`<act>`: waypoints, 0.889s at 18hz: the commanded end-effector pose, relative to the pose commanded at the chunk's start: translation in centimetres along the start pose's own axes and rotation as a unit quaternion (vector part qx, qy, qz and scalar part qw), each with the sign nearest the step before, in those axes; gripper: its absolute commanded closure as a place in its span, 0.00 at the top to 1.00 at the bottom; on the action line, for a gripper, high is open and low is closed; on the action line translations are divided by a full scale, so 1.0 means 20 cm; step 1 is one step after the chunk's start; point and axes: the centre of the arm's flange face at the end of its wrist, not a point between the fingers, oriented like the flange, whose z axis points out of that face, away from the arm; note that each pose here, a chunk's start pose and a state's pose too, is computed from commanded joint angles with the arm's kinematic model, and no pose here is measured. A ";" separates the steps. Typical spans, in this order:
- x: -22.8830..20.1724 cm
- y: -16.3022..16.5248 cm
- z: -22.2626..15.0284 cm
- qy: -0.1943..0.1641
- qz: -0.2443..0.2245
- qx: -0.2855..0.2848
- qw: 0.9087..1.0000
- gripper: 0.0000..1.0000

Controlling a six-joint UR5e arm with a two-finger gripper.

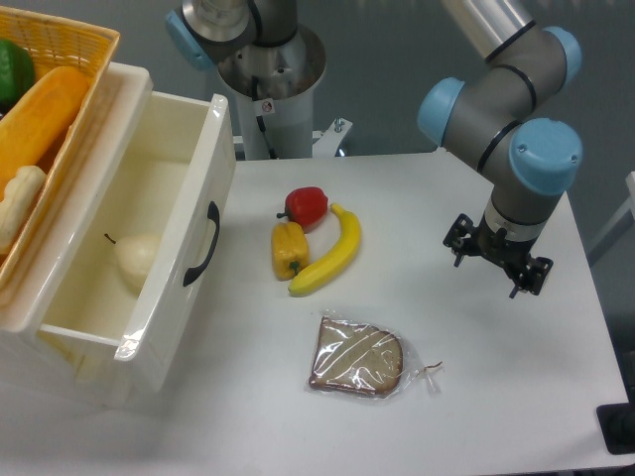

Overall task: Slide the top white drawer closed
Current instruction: 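Move the gripper from its start pose toward the open white drawer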

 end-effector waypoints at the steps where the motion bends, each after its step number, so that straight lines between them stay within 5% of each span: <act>1: 0.00 0.00 0.00 0.000 0.000 -0.001 1.000 1.00; 10: 0.15 -0.03 0.04 0.017 0.003 -0.005 1.000 1.00; 16: 0.35 -0.21 -0.02 0.018 -0.009 -0.002 1.000 1.00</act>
